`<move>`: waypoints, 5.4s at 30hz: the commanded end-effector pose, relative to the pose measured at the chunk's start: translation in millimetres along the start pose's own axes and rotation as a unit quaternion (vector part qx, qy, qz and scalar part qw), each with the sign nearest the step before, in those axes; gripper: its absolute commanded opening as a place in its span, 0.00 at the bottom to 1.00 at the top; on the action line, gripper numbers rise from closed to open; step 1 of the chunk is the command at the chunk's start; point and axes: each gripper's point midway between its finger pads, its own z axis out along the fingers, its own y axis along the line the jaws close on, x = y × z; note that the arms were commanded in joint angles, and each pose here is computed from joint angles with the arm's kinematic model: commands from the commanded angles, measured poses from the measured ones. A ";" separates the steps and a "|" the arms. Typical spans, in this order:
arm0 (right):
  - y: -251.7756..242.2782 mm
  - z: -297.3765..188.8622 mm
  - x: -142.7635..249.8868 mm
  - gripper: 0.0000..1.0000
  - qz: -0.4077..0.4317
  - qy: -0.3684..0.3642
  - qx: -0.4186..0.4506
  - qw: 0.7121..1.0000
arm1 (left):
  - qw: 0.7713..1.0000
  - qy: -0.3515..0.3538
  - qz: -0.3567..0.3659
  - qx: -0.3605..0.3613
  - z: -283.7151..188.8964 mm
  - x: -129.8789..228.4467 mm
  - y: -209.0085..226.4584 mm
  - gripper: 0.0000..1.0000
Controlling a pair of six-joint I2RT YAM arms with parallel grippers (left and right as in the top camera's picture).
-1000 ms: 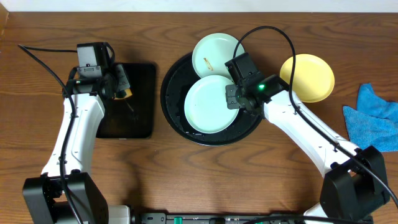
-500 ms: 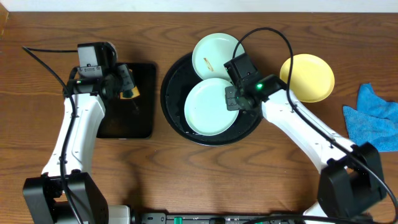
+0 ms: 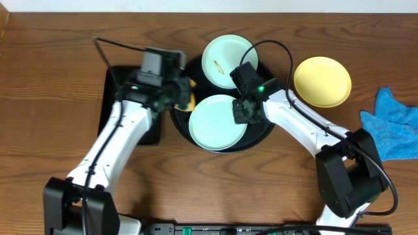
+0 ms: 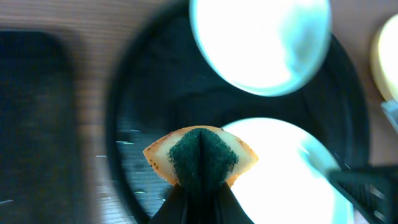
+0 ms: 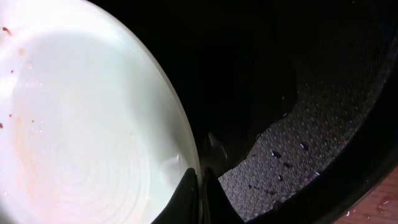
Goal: Clean dirty plates on tray and stack at the side
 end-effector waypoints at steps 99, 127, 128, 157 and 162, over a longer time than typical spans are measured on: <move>-7.3 3.4 5.3 0.01 0.013 0.017 0.005 1.000 | 0.995 -0.046 0.029 0.082 126.8 11.2 -55.8 0.11; -15.0 -38.8 -48.4 0.01 -0.038 -0.098 0.049 0.993 | 0.993 -0.072 -0.092 -0.019 -6.3 -29.4 35.6 0.08; -13.6 -48.2 -55.0 0.01 -0.049 -0.113 0.050 0.991 | 0.992 -0.067 -0.105 -0.029 -12.7 -26.5 46.9 0.07; 37.1 -255.1 -66.1 0.01 -0.135 -0.437 0.429 0.779 | 0.958 0.086 -0.238 -0.134 -6.5 62.3 176.4 0.08; 40.9 -255.3 -64.2 0.01 -0.124 -0.447 0.417 0.781 | 0.958 0.086 -0.239 -0.134 -6.5 62.4 176.4 0.08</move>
